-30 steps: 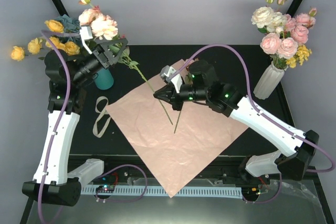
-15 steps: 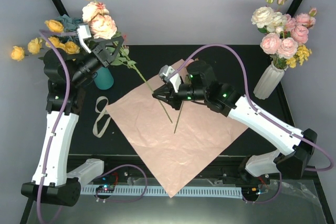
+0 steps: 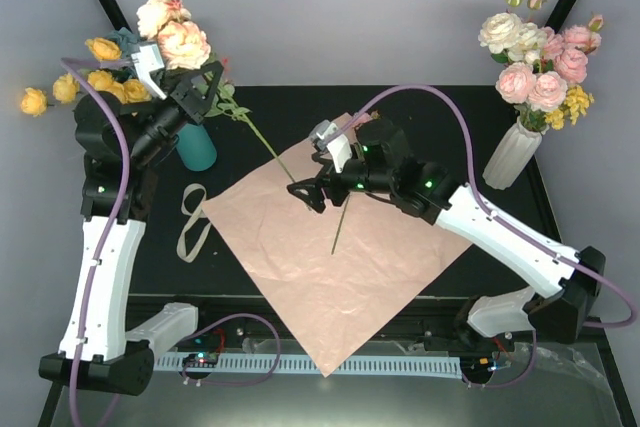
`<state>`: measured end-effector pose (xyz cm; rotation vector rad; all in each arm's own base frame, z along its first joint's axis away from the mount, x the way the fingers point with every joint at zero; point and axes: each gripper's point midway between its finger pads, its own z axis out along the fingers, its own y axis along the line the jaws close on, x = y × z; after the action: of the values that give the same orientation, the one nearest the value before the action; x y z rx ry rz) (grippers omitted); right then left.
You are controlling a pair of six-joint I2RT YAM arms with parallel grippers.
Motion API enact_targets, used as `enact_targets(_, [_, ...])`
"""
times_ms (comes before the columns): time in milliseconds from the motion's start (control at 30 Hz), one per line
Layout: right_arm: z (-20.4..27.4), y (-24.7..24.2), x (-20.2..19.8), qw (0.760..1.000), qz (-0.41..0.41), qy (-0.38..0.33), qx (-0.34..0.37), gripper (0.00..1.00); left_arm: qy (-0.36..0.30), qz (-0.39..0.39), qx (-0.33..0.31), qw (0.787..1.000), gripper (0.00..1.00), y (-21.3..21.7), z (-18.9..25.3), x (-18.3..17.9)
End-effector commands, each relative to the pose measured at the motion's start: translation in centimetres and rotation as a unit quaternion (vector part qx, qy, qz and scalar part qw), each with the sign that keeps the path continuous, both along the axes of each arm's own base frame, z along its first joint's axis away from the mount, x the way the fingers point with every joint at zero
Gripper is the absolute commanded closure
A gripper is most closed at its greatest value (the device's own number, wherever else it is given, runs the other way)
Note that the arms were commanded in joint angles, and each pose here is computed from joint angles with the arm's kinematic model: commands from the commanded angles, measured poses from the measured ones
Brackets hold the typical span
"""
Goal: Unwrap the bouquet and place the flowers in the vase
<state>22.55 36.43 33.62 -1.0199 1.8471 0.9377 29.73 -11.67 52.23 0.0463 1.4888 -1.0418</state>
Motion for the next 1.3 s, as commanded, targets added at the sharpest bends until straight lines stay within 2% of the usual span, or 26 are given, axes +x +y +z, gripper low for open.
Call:
enact_targets(0, [0.5, -2.4, 0.7, 0.998, -0.069, -0.008, 0.007, 0.00, -0.069, 0.047, 0.039, 0.996, 0.98, 1.1, 3.9, -1.0])
enact_targets(233, [0.6, -5.8, 1.6, 0.987, -0.155, -0.026, 0.017, 0.00, -0.150, 0.129, 0.103, 0.975, 0.98, 2.9, 9.4, -0.3])
enact_targets(500, [0.6, -7.0, 1.1, 0.986, -0.162, -0.041, 0.016, 0.00, -0.221, 0.216, 0.165, 0.937, 0.98, 4.9, 14.6, 0.5])
enact_targets(733, [0.5, -6.9, 0.6, 0.988, -0.146, -0.042, 0.006, 0.00, -0.211, 0.320, 0.240, 0.892, 0.98, 8.4, 14.6, 4.6])
enact_targets(967, [0.1, -7.2, 0.4, 0.989, -0.142, -0.049, -0.010, 0.00, -0.169, 0.383, 0.247, 0.874, 0.98, 11.9, 12.9, 7.9])
enact_targets(1267, [-0.5, -8.6, 0.1, 0.986, -0.150, -0.066, -0.026, 0.00, -0.141, 0.441, 0.227, 0.857, 0.98, 15.5, 8.6, 9.6])
